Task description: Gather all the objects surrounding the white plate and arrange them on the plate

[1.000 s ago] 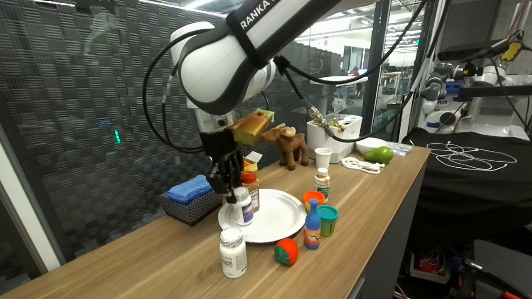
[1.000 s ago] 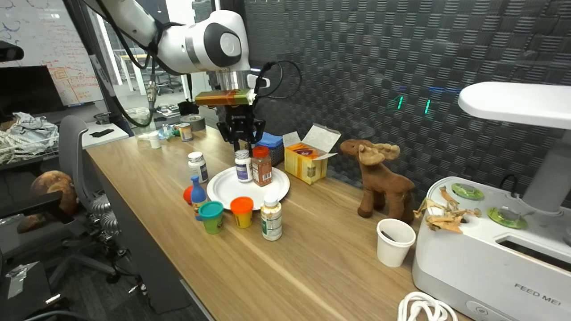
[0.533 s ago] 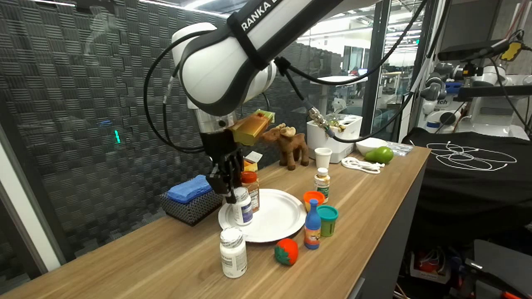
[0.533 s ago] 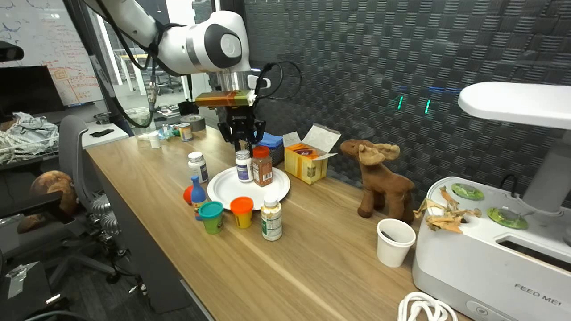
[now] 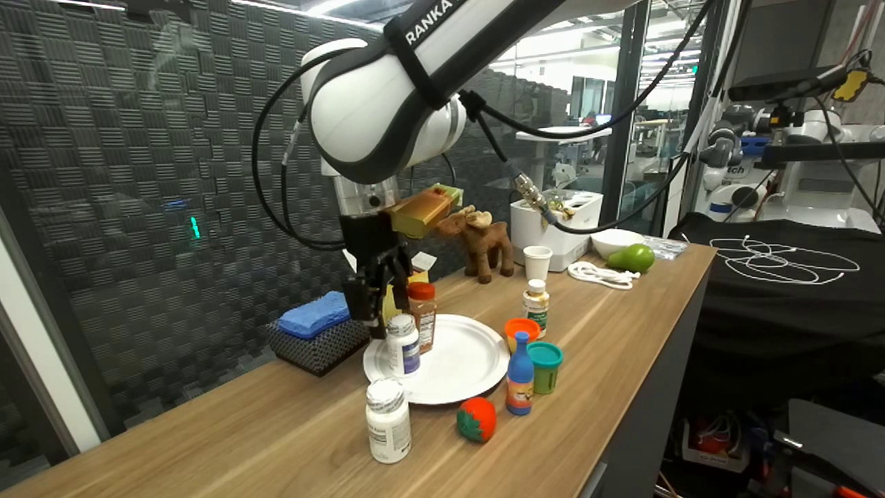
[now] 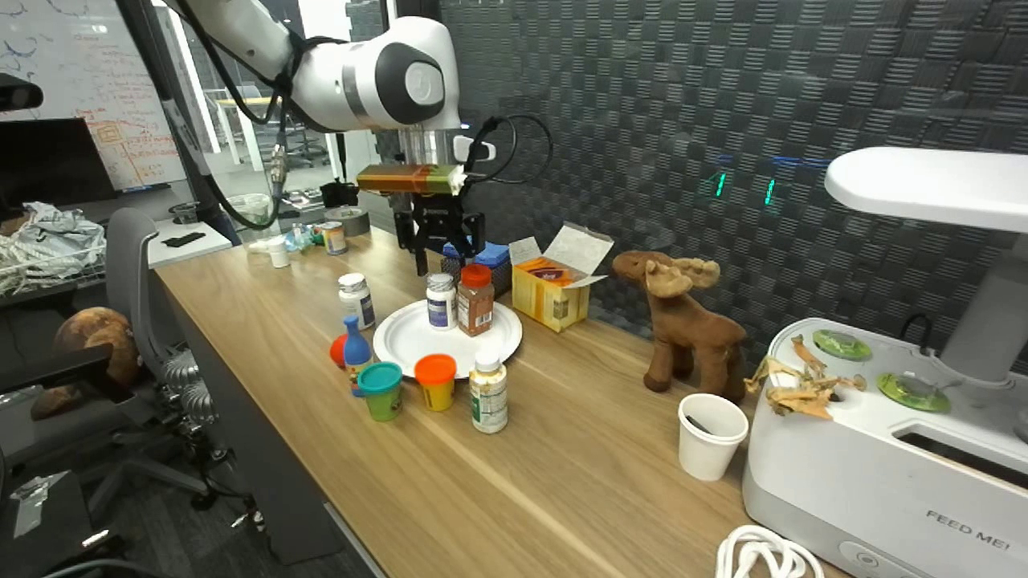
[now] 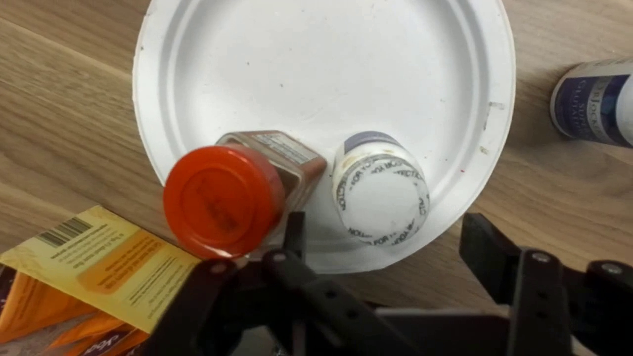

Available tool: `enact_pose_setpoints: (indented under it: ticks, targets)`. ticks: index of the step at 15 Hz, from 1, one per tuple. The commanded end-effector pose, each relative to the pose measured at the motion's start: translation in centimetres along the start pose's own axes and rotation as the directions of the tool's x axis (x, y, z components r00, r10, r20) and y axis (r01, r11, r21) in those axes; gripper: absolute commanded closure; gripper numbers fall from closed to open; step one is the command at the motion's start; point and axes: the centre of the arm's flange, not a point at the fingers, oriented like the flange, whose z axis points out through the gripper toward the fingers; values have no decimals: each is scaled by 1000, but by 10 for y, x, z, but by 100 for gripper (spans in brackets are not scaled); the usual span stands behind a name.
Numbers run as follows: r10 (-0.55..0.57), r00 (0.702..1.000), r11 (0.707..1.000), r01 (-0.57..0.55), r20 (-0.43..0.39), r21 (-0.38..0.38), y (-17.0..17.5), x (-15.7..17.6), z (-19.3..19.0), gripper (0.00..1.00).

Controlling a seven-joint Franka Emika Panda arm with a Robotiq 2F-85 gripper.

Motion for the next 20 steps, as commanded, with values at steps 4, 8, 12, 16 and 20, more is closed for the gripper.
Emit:
enact_pose_setpoints:
  ticks: [4,8,12,16,20]
  targets:
    - [27,985,999,-20,-171,39,-6,-8,-66,0]
    - [14,982,1000,-17,-189,-10,-7,-18,-116,0]
    - [20,989,1000,-19,-147,9,-1,-17,-123,0]
    - [25,992,1000,-25,-122,6,3,-35,-143,0]
    - [24,994,1000,-23,-111,7,2,-36,-138,0]
